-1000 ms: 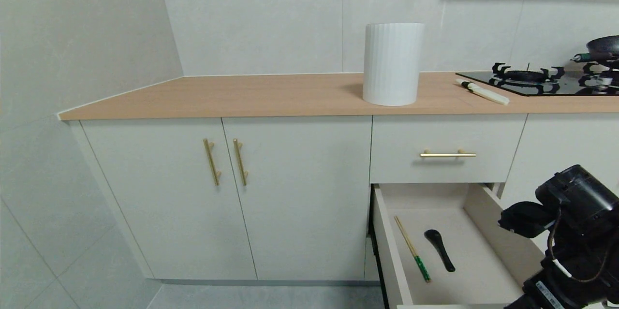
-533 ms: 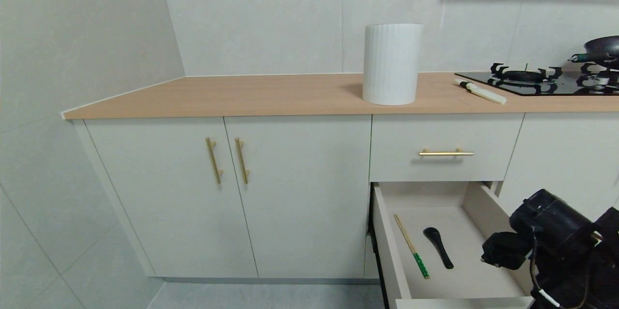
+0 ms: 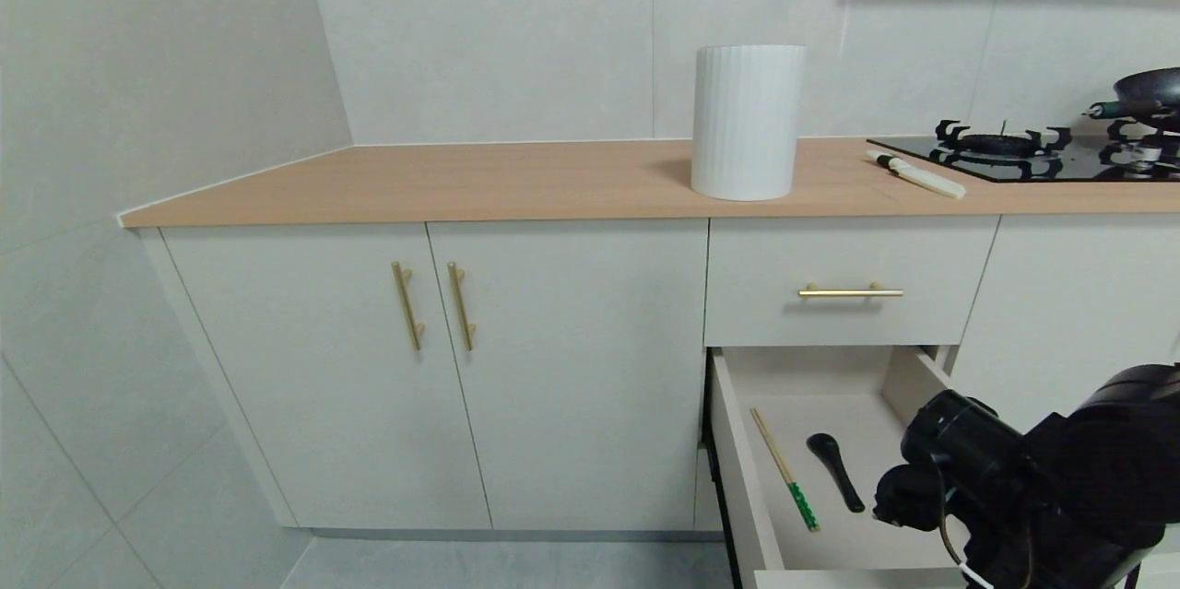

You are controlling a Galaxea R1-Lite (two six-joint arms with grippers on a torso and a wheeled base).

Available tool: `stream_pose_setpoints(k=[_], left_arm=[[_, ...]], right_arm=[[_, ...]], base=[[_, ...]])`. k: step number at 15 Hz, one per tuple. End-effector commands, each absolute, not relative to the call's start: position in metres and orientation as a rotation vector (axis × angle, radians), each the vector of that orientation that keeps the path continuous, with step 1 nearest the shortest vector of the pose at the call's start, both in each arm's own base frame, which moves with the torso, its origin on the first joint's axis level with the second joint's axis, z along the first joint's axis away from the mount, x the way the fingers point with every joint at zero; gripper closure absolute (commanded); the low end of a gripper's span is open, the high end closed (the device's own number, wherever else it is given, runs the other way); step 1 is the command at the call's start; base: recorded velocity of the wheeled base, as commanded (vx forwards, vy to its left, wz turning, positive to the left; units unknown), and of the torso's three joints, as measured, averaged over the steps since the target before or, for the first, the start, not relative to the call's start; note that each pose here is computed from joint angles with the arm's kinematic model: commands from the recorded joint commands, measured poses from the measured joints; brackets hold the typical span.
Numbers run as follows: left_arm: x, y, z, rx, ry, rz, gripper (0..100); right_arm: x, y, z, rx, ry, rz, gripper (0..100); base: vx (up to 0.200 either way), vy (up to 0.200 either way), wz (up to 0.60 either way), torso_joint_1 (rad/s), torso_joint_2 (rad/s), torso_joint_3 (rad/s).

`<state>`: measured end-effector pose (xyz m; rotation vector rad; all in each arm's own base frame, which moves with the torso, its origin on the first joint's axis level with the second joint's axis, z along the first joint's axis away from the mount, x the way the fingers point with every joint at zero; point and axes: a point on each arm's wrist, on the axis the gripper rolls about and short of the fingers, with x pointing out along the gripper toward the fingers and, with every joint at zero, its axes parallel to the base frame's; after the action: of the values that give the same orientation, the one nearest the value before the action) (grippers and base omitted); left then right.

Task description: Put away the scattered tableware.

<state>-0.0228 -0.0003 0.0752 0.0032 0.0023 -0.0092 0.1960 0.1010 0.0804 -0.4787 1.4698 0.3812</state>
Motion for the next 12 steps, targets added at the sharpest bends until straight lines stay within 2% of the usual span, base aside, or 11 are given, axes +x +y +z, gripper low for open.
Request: stream_pose_setpoints(k=[1,8,12], left_arm=[[-0.023,0.0,0.075,0.003,0.003,-0.009,0],[-0.023,0.0,0.075,0.003,0.003,-0.009,0],[-0.023,0.0,0.075,0.003,0.003,-0.009,0]], right_arm=[[0.203,0.105,0.071,-0.45,1.489,0.342,0],[0.236,0.108,0.071,-0.255,1.441,0.184,0],[0.262,0.096,0.067,-0.137,1.363,0.094,0]], base=[[0.0,0.0,0.0,0.0,0.0,0.0],[0.0,0.0,0.0,0.0,0.0,0.0],[0.0,0.0,0.0,0.0,0.0,0.0]])
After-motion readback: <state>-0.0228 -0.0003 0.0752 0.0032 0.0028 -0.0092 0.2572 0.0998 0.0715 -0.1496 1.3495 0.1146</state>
